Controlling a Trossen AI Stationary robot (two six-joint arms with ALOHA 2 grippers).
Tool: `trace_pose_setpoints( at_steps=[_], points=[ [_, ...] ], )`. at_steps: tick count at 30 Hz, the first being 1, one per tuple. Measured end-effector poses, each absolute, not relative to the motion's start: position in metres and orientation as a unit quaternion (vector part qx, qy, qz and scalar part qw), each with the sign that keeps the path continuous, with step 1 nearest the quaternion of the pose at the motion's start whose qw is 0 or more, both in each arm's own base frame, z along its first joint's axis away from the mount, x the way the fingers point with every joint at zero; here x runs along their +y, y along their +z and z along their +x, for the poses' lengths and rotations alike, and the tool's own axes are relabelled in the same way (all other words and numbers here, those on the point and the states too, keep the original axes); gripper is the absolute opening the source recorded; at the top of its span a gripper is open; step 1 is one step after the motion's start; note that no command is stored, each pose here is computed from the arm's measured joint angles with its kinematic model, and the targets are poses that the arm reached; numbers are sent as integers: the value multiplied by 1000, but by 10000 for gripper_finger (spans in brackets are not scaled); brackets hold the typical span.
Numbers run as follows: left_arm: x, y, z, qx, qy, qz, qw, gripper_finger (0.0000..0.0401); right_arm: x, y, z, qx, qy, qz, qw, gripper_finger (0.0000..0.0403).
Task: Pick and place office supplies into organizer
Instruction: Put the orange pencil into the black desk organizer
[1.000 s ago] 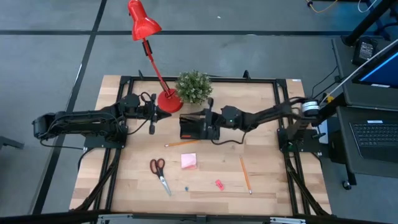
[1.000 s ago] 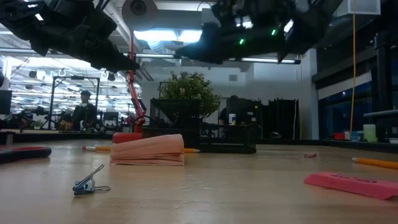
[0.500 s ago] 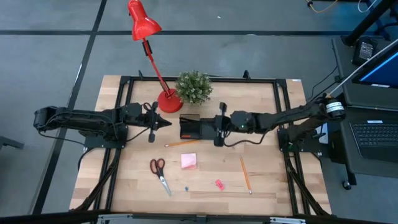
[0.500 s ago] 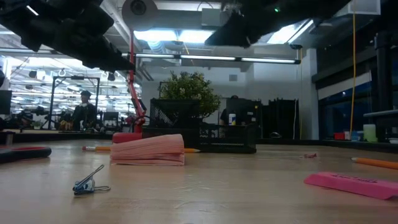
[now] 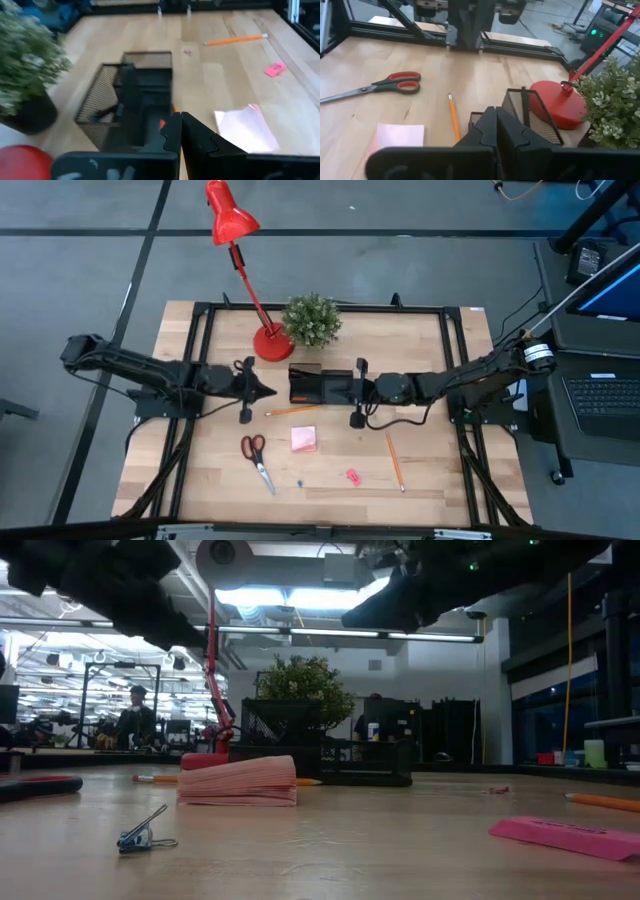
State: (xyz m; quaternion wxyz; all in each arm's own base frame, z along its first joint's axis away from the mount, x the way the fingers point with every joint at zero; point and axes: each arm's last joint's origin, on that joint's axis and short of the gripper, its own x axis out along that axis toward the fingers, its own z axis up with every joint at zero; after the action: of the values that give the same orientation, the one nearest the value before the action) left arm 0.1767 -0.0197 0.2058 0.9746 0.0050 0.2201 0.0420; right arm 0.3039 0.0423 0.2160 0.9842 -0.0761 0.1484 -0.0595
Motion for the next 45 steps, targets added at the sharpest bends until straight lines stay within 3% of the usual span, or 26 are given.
trace_pose_setpoints(
  at_steps=[17,23,29,40,45],
  points=[
    [-58,219,243,411,130,-47,901,1,34,234,282,162,-60,-114,978,0],
    [-61,216,258,455,132,-30,880,12,18,215,254,120,-87,-99,984,0],
    [-61,216,255,505,101,-6,857,42,19,205,230,50,-58,-88,993,0],
    [-54,207,261,528,97,-28,843,139,19,201,229,55,-54,-88,993,0],
    [-47,186,274,553,100,-48,826,152,19,200,229,58,-54,-88,993,0]
  ],
)
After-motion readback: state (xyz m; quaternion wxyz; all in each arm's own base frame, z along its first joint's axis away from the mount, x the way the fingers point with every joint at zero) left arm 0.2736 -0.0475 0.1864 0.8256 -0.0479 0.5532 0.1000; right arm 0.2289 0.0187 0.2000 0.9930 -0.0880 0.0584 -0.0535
